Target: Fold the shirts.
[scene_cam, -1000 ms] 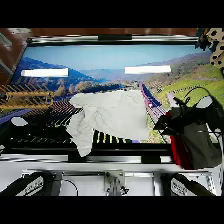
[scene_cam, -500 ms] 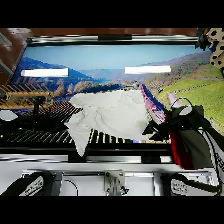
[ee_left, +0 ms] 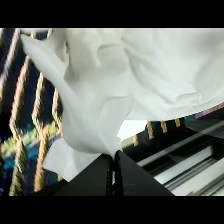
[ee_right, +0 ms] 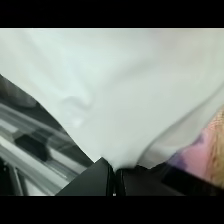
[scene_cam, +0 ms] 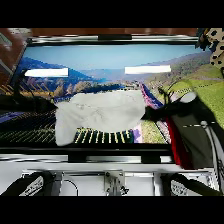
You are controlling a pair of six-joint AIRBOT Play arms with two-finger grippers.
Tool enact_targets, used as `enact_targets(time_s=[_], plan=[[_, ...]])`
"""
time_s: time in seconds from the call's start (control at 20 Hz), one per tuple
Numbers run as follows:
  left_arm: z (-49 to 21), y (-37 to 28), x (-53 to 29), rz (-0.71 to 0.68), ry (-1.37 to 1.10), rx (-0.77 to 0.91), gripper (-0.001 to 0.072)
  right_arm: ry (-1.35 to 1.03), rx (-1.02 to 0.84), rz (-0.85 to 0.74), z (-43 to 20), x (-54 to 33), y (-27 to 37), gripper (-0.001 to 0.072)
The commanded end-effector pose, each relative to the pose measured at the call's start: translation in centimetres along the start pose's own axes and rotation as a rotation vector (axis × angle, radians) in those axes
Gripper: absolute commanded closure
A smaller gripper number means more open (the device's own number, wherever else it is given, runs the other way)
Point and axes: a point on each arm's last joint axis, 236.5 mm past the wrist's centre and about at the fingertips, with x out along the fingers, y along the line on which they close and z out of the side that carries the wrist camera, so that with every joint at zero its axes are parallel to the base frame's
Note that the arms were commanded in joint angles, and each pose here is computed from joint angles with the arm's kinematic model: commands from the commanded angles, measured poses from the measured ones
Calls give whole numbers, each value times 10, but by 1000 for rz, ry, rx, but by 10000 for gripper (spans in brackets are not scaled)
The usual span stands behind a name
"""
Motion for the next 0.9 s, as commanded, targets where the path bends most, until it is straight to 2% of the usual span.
enact_targets(time_s=[0.0, 0.15, 0.25, 0.35, 0.55, 0.75, 0.85], plan=[[85, -61, -113, 124, -236, 320, 679, -395, -453, -55, 55, -147, 113, 632], [148, -157, -262, 257, -695, 526, 678, -1054, -708, -278, 50, -359, 223, 632], [154, -198, -351, 338, -987, 513, 678, -1381, -758, -316, -5, -459, 276, 632], [141, -214, -411, 387, -1200, 447, 678, -1516, -775, -308, -58, -499, 300, 632], [97, -220, -420, 385, -1241, 385, 678, -1480, -732, -266, -106, -491, 299, 632], [73, -231, -420, 351, -1242, 367, 678, -1261, -581, -319, -89, -449, 256, 632], [73, -209, -387, 365, -1093, 326, 678, -1061, -455, -333, -73, -410, 224, 632]])
